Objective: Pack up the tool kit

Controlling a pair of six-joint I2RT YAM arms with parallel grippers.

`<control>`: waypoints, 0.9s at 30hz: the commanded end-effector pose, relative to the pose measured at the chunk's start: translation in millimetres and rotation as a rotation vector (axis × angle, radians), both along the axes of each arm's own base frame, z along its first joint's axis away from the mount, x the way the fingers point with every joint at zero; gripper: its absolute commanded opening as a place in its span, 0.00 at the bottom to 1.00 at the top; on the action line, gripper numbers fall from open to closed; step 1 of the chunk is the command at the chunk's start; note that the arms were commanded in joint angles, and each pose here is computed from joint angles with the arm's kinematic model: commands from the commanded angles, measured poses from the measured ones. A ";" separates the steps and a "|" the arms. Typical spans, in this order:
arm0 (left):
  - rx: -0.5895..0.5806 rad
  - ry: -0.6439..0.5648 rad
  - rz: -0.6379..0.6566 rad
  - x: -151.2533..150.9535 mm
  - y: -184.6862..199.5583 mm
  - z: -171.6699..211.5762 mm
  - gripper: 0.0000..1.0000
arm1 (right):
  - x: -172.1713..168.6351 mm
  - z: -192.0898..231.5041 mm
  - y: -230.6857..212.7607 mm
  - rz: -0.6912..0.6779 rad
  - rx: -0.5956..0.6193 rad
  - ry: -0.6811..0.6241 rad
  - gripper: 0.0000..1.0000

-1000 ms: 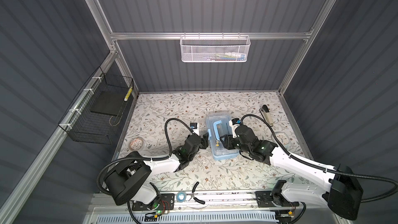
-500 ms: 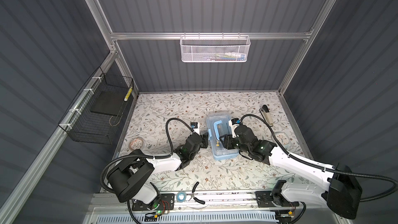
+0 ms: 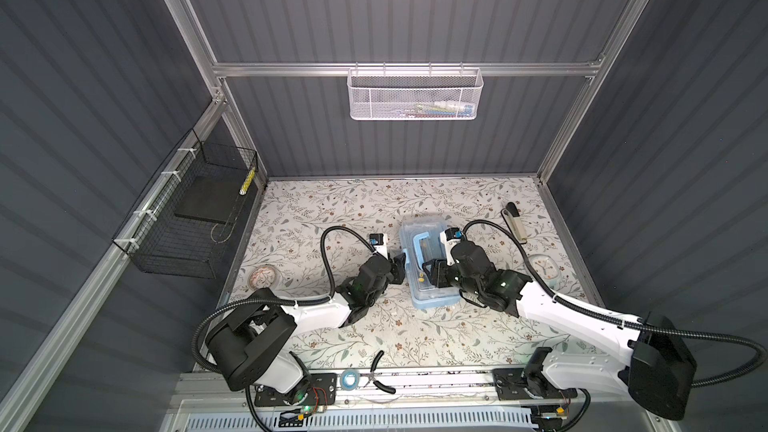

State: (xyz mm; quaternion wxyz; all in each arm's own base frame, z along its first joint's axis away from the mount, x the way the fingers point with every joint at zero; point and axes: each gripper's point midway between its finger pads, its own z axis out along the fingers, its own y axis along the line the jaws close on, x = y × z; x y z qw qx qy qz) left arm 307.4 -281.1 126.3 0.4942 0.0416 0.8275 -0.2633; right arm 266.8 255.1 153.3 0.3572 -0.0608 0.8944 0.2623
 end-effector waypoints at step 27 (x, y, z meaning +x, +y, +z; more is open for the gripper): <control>-0.066 0.022 -0.066 5.6 -28.9 8.7 0.44 | -3.5 -23.6 -9.2 -0.010 -0.046 0.042 0.51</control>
